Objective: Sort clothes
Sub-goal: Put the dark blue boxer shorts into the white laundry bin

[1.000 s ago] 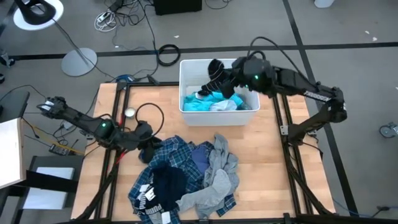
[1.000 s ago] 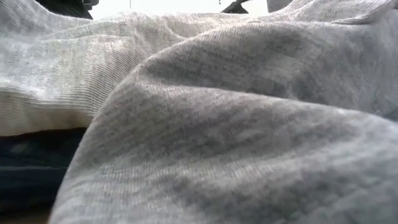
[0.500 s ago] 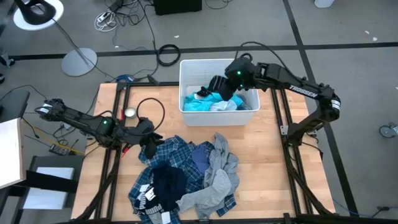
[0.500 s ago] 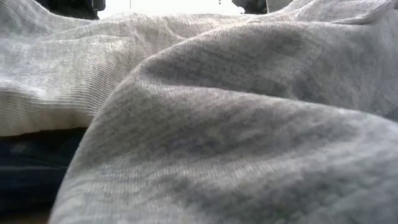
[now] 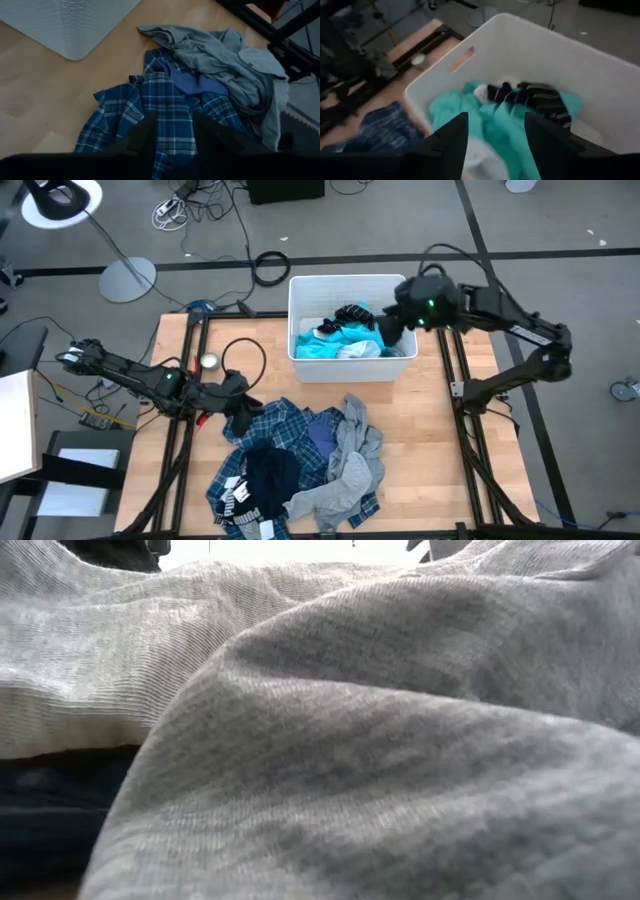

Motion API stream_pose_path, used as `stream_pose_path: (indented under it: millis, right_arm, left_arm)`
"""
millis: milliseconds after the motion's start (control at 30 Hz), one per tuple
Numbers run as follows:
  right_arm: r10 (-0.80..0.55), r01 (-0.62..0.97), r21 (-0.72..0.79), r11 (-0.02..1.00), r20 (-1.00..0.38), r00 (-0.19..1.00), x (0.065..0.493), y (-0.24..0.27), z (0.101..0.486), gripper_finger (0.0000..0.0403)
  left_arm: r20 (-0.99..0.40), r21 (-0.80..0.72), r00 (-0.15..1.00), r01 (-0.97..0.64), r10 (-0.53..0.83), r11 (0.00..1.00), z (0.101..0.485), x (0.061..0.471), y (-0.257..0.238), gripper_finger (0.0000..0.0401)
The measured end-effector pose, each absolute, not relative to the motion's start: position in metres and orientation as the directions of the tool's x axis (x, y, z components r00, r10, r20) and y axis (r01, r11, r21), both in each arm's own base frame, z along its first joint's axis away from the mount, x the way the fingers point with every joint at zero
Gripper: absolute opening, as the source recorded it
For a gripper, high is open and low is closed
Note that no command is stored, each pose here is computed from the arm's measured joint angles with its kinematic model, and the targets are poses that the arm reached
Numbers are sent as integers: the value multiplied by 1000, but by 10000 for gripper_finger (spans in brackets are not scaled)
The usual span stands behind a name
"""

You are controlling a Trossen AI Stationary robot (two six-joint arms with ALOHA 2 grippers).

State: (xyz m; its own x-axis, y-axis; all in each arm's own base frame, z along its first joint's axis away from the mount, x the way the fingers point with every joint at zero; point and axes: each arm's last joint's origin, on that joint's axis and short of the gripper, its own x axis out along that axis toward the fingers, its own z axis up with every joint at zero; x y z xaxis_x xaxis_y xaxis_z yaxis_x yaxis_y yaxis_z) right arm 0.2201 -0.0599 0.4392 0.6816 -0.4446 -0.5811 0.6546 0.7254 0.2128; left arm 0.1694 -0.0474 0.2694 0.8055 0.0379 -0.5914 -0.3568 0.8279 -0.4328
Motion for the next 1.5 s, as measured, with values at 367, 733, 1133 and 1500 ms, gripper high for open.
stream_pose_path:
  millis: [367,733,1133,1500]
  right_arm:
    - [-376,674,165,720,-724,579,221,19,415,161]
    - [-355,688,165,706,-759,546,250,106,375,160]
    - [-370,770,150,620,-810,455,269,193,303,158]
    - [-335,804,272,529,-803,493,262,252,262,157]
  left_arm:
    - [-624,-471,773,-257,-113,844,267,167,-59,131]
    - [-772,-407,616,-291,-156,866,235,176,-95,131]
    - [-829,-336,543,-289,-136,896,204,196,-115,131]
    - [-814,-355,561,-268,-154,896,216,201,-117,7]
